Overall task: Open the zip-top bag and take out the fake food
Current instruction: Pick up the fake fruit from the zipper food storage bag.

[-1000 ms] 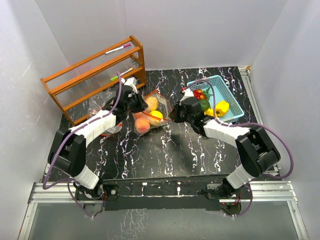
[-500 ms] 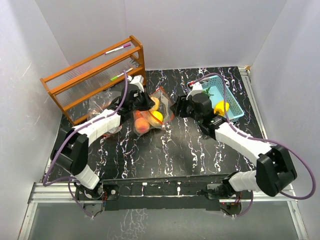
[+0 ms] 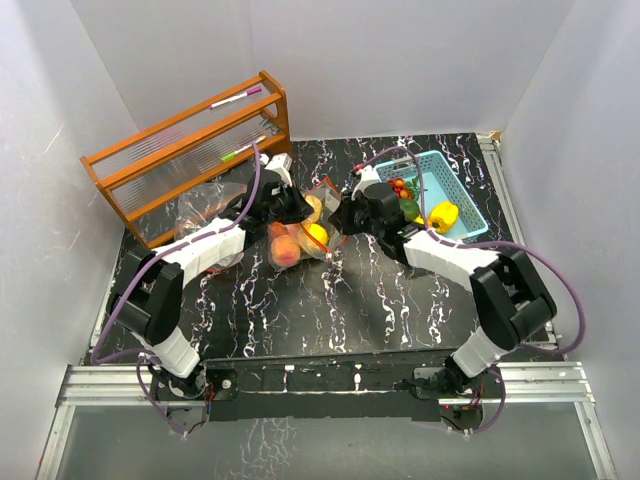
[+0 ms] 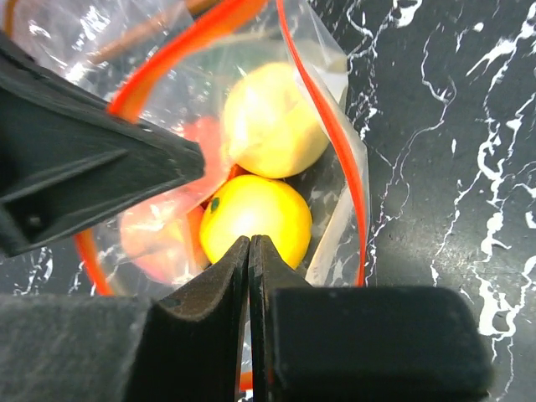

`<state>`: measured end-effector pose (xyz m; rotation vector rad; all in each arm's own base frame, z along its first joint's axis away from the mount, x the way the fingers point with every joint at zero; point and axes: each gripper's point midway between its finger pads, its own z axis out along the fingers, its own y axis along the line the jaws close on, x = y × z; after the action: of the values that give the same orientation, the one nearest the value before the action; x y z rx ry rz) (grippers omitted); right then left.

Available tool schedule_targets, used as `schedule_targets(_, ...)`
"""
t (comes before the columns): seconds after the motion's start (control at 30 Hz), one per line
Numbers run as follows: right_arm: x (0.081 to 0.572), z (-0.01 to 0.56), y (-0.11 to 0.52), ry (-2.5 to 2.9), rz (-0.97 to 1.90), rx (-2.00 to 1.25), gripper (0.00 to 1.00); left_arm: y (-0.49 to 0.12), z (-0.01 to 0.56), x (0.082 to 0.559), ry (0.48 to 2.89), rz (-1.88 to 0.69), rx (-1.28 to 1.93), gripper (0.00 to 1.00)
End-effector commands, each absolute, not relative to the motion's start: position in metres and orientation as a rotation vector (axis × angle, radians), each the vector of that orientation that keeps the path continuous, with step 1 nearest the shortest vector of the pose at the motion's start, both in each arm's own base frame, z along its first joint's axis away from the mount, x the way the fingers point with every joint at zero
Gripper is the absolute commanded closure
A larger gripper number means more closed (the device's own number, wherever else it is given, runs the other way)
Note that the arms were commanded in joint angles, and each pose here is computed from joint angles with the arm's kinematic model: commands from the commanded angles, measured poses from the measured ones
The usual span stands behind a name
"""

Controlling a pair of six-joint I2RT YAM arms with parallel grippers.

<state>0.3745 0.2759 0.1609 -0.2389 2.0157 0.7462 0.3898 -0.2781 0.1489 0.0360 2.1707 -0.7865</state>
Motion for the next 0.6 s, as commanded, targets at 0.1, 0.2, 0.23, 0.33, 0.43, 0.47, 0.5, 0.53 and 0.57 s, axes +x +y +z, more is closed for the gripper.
schedule_targets(0.1,0.401,0.163,0.306,1.923,0.843,-0.260,0.92,-0.279,0.173,0.386,2.117,-0.817,0.052,1.00)
schedule_targets(0.2,0.399,0.153,0.313,1.937,0.890,-0.265,0.88,-0.279,0.170,0.383,2.125,-0.829,0.051,1.00)
schedule_targets(0.23,0.398,0.151,0.314,1.934,0.900,-0.264,0.87,-0.280,0.169,0.381,2.123,-0.835,0.053,1.00)
schedule_targets(0.33,0.399,0.149,0.317,1.934,0.900,-0.263,0.86,-0.277,0.161,0.377,2.118,-0.842,0.038,1.00)
schedule_targets(0.43,0.401,0.150,0.317,1.929,0.881,-0.250,0.86,-0.279,0.153,0.376,2.128,-0.851,0.044,1.00)
schedule_targets(0.47,0.401,0.140,0.319,1.944,0.875,-0.250,0.86,-0.280,0.151,0.376,2.132,-0.855,0.047,1.00)
schedule_targets(0.5,0.402,0.136,0.320,1.947,0.874,-0.248,0.86,-0.280,0.150,0.376,2.134,-0.859,0.049,1.00)
schedule_targets(0.53,0.402,0.135,0.323,1.948,0.880,-0.249,0.86,-0.281,0.149,0.376,2.136,-0.861,0.051,1.00)
schedule_targets(0.57,0.401,0.133,0.325,1.951,0.883,-0.251,0.84,-0.281,0.149,0.375,2.136,-0.862,0.053,1.00)
